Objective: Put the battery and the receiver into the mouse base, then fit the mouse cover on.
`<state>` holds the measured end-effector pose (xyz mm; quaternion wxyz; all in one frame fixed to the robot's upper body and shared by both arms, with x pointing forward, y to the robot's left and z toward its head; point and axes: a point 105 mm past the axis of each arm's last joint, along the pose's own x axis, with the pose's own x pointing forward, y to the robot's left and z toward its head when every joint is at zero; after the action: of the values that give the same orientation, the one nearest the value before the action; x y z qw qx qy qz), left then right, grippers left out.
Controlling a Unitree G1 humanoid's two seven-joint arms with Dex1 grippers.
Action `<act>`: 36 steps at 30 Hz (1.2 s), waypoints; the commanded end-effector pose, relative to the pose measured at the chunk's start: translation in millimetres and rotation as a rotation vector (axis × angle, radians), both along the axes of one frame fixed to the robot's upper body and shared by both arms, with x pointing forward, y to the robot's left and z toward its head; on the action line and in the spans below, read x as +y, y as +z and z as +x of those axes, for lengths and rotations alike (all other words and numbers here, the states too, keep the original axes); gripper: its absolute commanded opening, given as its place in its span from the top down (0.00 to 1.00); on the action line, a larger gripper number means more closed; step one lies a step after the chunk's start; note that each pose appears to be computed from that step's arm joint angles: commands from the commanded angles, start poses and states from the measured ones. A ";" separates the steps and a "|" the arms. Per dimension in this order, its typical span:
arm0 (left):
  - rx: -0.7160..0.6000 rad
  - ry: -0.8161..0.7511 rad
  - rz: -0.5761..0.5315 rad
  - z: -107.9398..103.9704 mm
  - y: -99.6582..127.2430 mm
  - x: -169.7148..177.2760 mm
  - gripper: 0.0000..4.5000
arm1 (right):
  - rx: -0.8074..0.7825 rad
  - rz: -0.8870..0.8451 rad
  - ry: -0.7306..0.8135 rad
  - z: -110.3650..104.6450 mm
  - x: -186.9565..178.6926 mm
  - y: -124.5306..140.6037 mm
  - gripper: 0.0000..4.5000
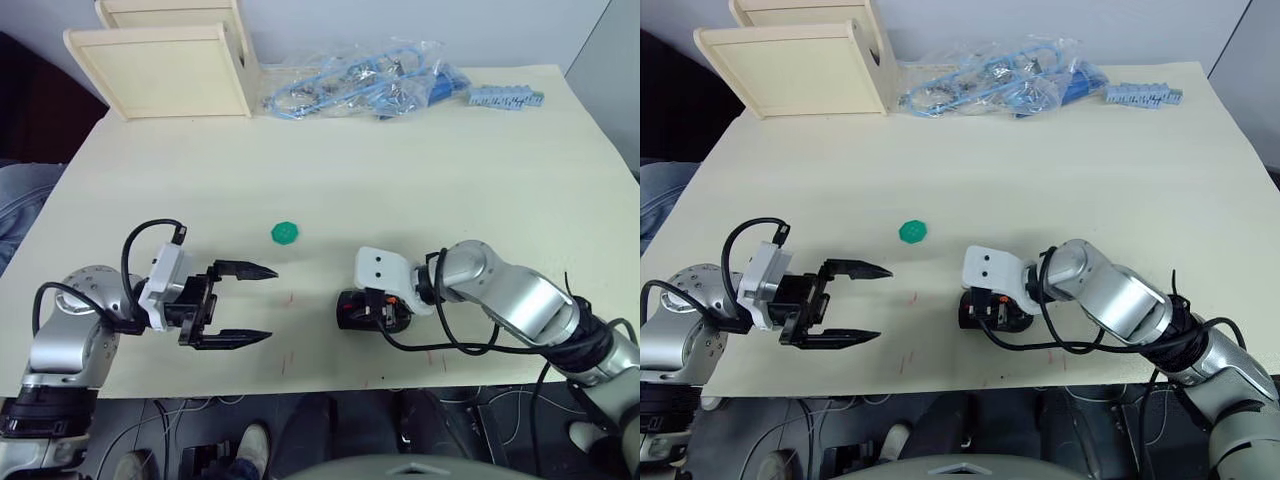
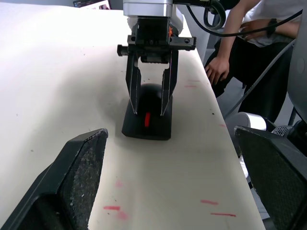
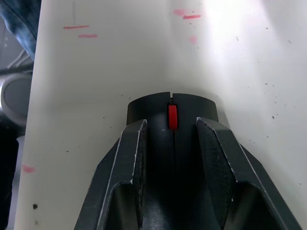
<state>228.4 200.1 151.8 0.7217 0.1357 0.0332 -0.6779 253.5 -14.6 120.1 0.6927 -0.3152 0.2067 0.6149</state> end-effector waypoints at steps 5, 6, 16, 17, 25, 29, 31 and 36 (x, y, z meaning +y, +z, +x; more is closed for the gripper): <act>-0.027 -0.046 0.012 -7.1 6.3 0.9 0.00 | -0.013 0.106 -0.009 3.4 1.7 11.6 0.62; -0.027 -0.046 0.011 -7.4 6.3 1.0 0.00 | -0.022 0.140 -0.002 3.5 2.0 17.0 0.62; -0.034 -0.049 0.011 -4.6 7.8 1.5 0.00 | -0.018 0.470 -0.011 -5.0 -24.8 28.3 0.62; -0.035 -0.049 0.010 -4.1 7.9 1.4 0.00 | -0.012 0.506 -0.007 -7.6 -27.1 26.4 0.62; -0.046 -0.048 0.009 -0.8 10.4 1.0 0.00 | -0.005 0.614 -0.037 -3.4 -41.2 -0.7 0.62; -0.047 -0.048 0.014 -0.2 11.6 1.6 0.00 | 0.005 0.582 -0.032 -3.0 -47.2 -25.8 0.62; -0.048 -0.047 0.016 0.3 12.3 1.9 0.00 | 0.012 0.563 -0.032 -3.7 -49.4 -35.9 0.62; -0.045 -0.039 0.011 0.8 12.4 2.0 0.00 | -0.028 0.589 -0.032 -1.5 -51.2 -35.2 0.62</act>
<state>233.1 199.9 159.8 0.7204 0.1487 0.0218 -0.6771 255.3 -65.2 91.0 0.7677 -0.1054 0.0096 0.6320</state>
